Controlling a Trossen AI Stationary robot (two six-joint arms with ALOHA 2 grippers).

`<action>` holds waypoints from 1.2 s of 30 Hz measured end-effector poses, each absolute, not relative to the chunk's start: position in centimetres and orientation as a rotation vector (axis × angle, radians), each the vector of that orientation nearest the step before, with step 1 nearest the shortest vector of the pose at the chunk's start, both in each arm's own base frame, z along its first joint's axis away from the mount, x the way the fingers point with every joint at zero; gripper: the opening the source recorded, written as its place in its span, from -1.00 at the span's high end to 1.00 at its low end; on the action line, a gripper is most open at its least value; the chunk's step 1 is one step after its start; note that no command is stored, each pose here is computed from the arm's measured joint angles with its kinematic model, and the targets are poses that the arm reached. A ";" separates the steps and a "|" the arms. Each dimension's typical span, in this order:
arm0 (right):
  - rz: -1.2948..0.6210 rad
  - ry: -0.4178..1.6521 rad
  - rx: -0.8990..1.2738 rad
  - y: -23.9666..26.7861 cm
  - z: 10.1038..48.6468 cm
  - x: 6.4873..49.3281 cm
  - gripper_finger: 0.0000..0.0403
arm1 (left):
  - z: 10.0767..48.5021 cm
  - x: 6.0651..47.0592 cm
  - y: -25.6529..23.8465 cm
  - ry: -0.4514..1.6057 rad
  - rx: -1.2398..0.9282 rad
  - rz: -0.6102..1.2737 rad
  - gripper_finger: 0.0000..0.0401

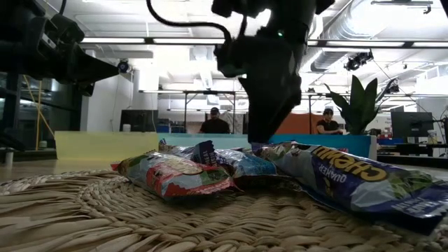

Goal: Pick and place Granola Bars by type
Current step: Put the red granola bar into the light green bin

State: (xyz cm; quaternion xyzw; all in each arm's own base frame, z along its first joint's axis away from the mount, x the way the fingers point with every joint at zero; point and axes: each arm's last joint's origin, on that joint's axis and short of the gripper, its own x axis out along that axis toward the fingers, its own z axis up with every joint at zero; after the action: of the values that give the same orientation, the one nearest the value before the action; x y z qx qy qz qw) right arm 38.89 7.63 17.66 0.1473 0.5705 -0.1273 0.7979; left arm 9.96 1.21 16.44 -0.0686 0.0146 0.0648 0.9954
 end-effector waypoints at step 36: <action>-0.441 1.243 0.457 7.1 13.9 36.6 0.48 | 16.4 10.0 1.2 0.030 -0.138 0.130 1.00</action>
State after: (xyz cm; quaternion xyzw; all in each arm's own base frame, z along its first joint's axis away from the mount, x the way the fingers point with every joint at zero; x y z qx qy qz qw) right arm 36.62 7.11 13.86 0.2102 0.5722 -0.2030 0.7663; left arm 9.96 1.21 16.43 -0.0687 0.0149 0.0650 0.9954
